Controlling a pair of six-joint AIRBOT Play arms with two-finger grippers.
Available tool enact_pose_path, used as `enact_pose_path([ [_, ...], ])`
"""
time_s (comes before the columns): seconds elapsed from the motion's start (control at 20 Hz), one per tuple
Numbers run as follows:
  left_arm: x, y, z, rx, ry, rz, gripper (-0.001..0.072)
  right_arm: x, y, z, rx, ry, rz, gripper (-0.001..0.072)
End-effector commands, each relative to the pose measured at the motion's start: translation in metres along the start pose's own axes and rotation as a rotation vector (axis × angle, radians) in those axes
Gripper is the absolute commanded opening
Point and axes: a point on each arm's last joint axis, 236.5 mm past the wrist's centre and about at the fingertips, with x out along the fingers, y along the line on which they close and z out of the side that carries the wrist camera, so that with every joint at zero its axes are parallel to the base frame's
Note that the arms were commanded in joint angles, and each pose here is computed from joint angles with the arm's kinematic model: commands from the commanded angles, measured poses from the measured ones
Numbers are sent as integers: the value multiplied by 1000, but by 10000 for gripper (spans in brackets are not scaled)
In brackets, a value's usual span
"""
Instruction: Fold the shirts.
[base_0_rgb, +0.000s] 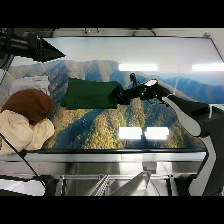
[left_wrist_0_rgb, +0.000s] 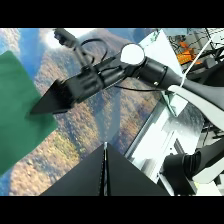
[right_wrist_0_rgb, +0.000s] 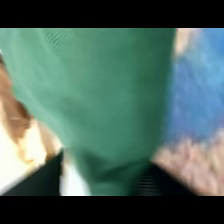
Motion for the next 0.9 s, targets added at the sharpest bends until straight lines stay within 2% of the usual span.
enact_pose_path([
  [0.0, 0, -1, -2, 3, 7, -4, 21, 12, 38, 1, -40, 3, 93, 76],
  [0.05, 0, -1, -3, 4, 13, -6, 21, 6, 51, 0, -62, 13, 136, 17],
  [0.2, 0, -3, -6, 4, 27, -13, 21, -30, 72, -3, -139, 35, 143, 16],
  [0.35, 0, -3, -7, 3, 29, -14, 21, -110, 94, 6, -227, -11, 71, 15],
  [0.5, 0, -6, -12, 4, 52, -24, 21, -243, 111, 19, -287, -213, -92, 15],
  [0.7, 0, -6, -13, 3, 53, -25, 21, -449, 77, 33, -171, -665, -349, 15],
  [0.85, 0, -6, -12, 4, 51, -24, 21, -578, 3, 22, 37, -909, -425, 15],
])
